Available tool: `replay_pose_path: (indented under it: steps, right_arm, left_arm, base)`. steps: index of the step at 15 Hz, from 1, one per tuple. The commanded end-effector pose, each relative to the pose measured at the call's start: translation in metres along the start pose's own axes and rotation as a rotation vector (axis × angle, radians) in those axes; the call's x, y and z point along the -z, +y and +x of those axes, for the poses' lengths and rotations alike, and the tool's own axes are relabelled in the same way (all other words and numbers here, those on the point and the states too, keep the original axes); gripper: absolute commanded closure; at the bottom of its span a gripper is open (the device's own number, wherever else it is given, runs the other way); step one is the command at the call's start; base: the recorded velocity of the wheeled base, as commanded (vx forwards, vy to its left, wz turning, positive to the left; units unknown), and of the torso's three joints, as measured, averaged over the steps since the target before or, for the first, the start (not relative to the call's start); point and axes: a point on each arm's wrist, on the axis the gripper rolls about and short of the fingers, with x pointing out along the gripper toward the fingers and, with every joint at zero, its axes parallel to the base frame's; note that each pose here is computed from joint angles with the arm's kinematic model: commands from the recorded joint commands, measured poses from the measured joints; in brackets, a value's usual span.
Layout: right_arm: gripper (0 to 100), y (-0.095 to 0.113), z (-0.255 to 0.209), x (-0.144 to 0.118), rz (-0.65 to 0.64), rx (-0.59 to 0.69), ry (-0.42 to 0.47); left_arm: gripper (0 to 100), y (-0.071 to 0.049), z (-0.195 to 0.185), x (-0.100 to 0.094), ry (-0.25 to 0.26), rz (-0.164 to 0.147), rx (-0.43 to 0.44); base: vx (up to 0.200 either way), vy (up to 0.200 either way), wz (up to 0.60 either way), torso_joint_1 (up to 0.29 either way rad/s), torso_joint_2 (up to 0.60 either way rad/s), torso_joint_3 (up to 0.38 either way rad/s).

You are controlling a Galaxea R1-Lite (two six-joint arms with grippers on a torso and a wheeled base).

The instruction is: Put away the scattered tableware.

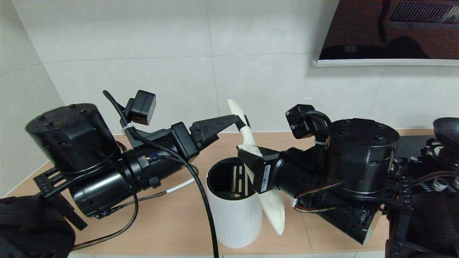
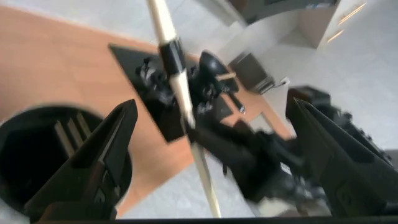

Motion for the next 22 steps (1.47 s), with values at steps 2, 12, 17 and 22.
replay_pose_path:
  steps: [2,12,17,22]
  right_arm:
    - [100,0.007,-0.002,0.006,0.01,-0.031,0.024]
    - [100,0.016,-0.009,0.017,-0.002,-0.091,0.075]
    - [100,0.018,-0.01,0.02,-0.005,-0.097,0.085]
    - [100,0.018,-0.01,0.02,-0.005,-0.098,0.085]
  left_arm:
    - [0,0.016,0.013,0.012,0.029,-0.012,-0.026]
    - [0,0.025,0.022,0.016,-0.011,-0.006,-0.043]
    - [0,0.022,0.023,0.02,0.003,-0.007,-0.034]
    - [100,0.02,0.022,0.022,0.01,-0.007,-0.026]
  base:
    - [0.0,0.0,0.0,0.0,0.0,0.0]
    - [0.0,0.0,0.0,0.0,0.0,0.0]
    - [0.0,0.0,0.0,0.0,0.0,0.0]
    - [0.0,0.0,0.0,0.0,0.0,0.0]
